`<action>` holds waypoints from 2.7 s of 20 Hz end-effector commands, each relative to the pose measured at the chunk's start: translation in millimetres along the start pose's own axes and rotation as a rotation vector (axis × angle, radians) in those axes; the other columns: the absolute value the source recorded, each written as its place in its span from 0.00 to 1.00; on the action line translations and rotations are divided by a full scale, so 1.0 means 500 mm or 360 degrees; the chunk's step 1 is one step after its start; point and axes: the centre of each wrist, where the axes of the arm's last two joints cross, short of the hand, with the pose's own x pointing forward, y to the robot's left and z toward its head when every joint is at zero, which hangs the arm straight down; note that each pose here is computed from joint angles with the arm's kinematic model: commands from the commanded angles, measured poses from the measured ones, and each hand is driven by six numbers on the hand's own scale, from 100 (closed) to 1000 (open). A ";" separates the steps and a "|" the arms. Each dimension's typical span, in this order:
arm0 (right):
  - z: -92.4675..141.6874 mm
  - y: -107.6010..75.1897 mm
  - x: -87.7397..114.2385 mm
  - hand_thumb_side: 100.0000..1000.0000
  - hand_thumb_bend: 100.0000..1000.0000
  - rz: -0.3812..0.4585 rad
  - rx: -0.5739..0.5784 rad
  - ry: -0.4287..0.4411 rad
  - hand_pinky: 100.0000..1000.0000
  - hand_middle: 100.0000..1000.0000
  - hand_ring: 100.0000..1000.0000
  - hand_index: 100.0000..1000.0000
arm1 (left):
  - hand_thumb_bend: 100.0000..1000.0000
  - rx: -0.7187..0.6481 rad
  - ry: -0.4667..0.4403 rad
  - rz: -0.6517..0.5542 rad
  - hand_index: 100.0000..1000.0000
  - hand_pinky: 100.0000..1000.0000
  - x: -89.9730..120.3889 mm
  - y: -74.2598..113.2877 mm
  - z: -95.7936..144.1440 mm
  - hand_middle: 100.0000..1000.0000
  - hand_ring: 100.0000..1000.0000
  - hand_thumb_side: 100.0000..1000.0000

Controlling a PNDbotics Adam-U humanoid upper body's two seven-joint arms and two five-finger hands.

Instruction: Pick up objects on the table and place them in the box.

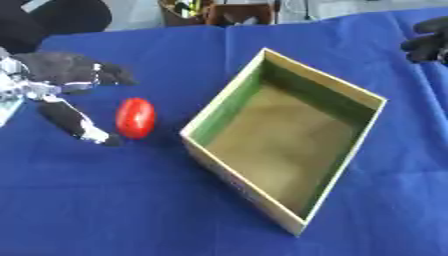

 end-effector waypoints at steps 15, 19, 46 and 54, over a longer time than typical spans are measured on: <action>-0.005 -0.005 0.007 0.78 0.00 0.0034 0.0035 -0.0026 0.74 0.44 0.73 0.74 | 0.64 0.0010 0.0126 0.0022 1.00 0.64 -0.049 -0.019 -0.039 0.86 0.79 0.79; -0.005 -0.006 0.008 0.78 0.00 0.0036 0.0035 -0.0026 0.74 0.44 0.73 0.74 | 0.64 -0.0036 0.0129 0.0020 1.00 0.64 -0.051 -0.028 -0.045 0.86 0.79 0.79; -0.007 -0.003 0.008 0.78 0.00 0.0027 0.0052 -0.0032 0.74 0.44 0.74 0.74 | 0.52 0.0080 0.0194 -0.0001 0.90 0.34 -0.056 -0.051 -0.075 0.56 0.55 0.69; -0.006 -0.003 0.004 0.78 0.00 0.0029 0.0059 -0.0021 0.74 0.44 0.74 0.74 | 0.40 0.0181 0.0191 0.0049 0.72 0.25 -0.055 -0.048 -0.076 0.47 0.48 0.64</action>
